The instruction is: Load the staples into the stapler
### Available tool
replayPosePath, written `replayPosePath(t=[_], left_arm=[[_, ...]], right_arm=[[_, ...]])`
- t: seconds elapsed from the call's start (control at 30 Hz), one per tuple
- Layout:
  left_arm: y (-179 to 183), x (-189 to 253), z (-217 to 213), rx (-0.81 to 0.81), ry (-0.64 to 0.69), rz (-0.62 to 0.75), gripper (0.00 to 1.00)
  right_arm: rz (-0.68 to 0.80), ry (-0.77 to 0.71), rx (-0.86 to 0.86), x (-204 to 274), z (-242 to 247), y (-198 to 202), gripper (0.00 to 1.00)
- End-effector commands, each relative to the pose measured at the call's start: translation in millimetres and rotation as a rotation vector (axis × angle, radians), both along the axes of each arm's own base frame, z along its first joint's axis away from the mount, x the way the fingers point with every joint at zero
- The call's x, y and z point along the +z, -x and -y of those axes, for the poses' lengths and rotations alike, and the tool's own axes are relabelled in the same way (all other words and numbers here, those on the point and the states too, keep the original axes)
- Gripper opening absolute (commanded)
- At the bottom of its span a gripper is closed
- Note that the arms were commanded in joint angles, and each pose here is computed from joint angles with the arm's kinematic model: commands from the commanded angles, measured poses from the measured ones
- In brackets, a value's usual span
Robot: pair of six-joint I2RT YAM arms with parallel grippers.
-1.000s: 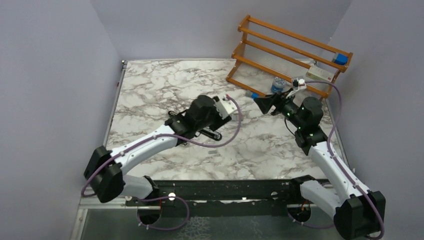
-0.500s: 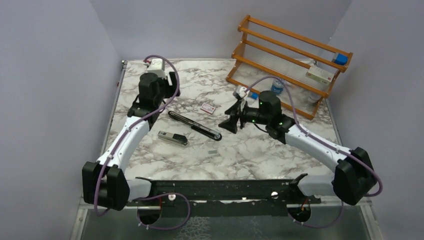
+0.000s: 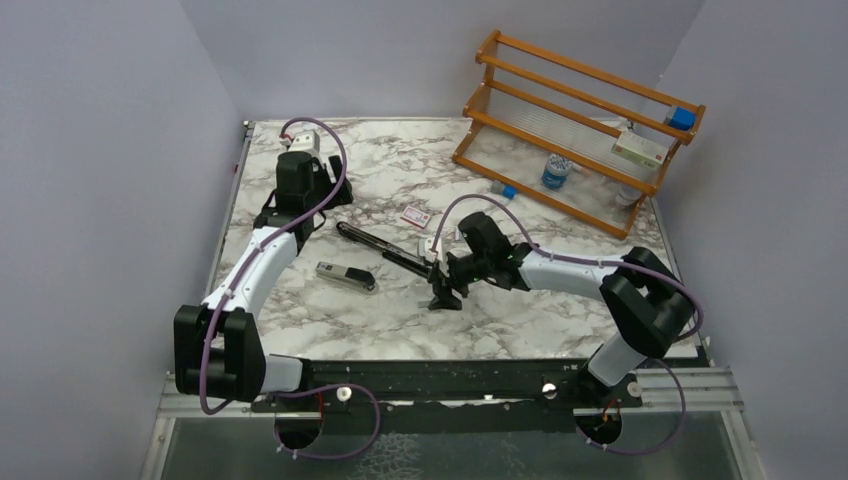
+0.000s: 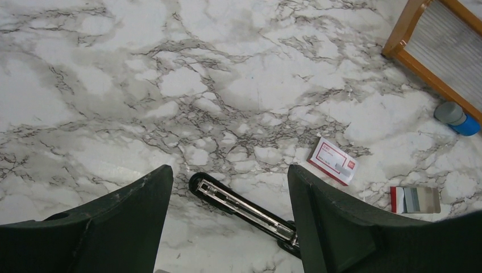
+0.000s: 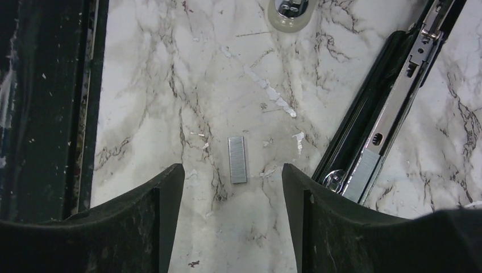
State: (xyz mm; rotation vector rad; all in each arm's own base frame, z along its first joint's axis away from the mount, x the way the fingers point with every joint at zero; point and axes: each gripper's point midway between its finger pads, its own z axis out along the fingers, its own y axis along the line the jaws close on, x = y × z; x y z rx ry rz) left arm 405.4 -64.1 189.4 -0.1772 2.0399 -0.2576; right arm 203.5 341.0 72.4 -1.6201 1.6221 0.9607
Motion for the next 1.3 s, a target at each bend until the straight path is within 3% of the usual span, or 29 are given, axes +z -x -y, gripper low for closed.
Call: replayPosePath(t=[0.0, 0.33, 0.83, 1.1, 1.27], left_arm=[[-2, 0, -1, -0.001, 0.006, -0.009, 0.78], [-4, -2, 1, -0.01, 0.011, -0.008, 0.78], [-5, -2, 3, -0.021, 0.013, -0.006, 0.78], [-5, -3, 3, -0.019, 0.015, -0.012, 0.78], [-5, -4, 3, -0.014, 0.015, -0.015, 0.78]], right_arm=[[0.063, 0.002, 0.094, -14, -2, 4, 0.64], [0.016, 0.146, 0.123, -53, -6, 7, 0.49], [0.072, 0.243, 0.089, -63, 3, 3, 0.21], [-0.026, 0.254, -0.047, -59, -9, -7, 0.15], [-0.089, 0.26, -0.243, -54, -27, -20, 0.15]])
